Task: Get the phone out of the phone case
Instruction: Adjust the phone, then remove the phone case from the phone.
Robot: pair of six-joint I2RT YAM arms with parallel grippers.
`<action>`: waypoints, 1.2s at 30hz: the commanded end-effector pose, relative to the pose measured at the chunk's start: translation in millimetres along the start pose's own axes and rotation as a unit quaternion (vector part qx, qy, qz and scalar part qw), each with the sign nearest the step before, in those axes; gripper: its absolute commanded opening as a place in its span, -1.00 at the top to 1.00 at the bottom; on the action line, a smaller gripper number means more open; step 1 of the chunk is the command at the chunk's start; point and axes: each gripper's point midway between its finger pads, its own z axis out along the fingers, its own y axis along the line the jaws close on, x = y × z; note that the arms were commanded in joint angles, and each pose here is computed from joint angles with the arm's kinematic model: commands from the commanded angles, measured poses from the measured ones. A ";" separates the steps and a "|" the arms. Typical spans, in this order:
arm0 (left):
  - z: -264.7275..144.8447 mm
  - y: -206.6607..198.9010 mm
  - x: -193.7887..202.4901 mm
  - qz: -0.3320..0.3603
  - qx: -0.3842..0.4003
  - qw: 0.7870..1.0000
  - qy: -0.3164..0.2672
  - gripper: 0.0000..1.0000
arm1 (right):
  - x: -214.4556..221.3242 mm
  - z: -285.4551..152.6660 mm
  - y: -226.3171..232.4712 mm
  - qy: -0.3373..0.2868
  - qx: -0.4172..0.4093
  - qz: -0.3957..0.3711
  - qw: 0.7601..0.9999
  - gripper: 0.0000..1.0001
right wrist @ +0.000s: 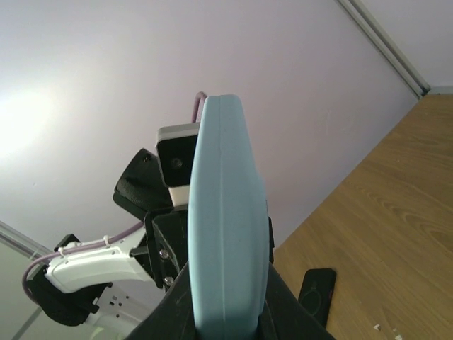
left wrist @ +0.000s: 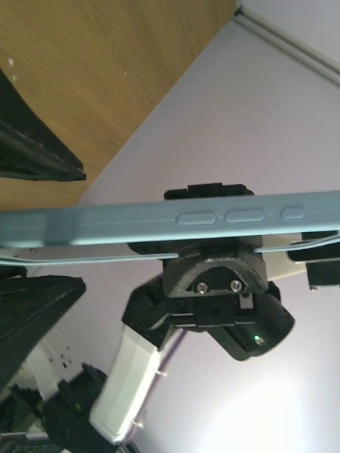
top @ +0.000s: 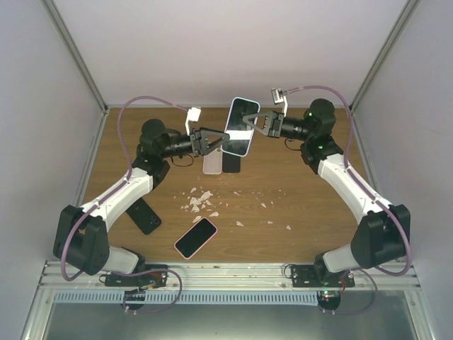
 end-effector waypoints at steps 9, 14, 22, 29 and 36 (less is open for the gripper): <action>-8.3 -27.8 5.7 0.133 0.028 0.988 0.072 -0.09 | 3.4 -19.7 40.2 0.022 -0.045 -0.139 0.989 0.99; -13.1 -30.4 13.4 0.147 0.023 0.986 0.080 -0.09 | 2.1 -27.4 49.5 0.022 -0.052 -0.158 0.986 0.99; -10.9 -34.5 28.3 0.141 0.034 0.985 0.092 -0.01 | 1.8 -32.8 58.5 0.015 -0.053 -0.164 0.985 0.99; -4.6 -31.4 30.6 0.136 0.027 0.986 0.095 0.06 | 2.2 -33.6 59.8 0.013 -0.052 -0.162 0.985 0.99; 0.8 -23.8 32.4 0.135 0.009 0.986 0.095 0.14 | 1.0 -33.7 60.5 0.011 -0.054 -0.159 0.986 0.99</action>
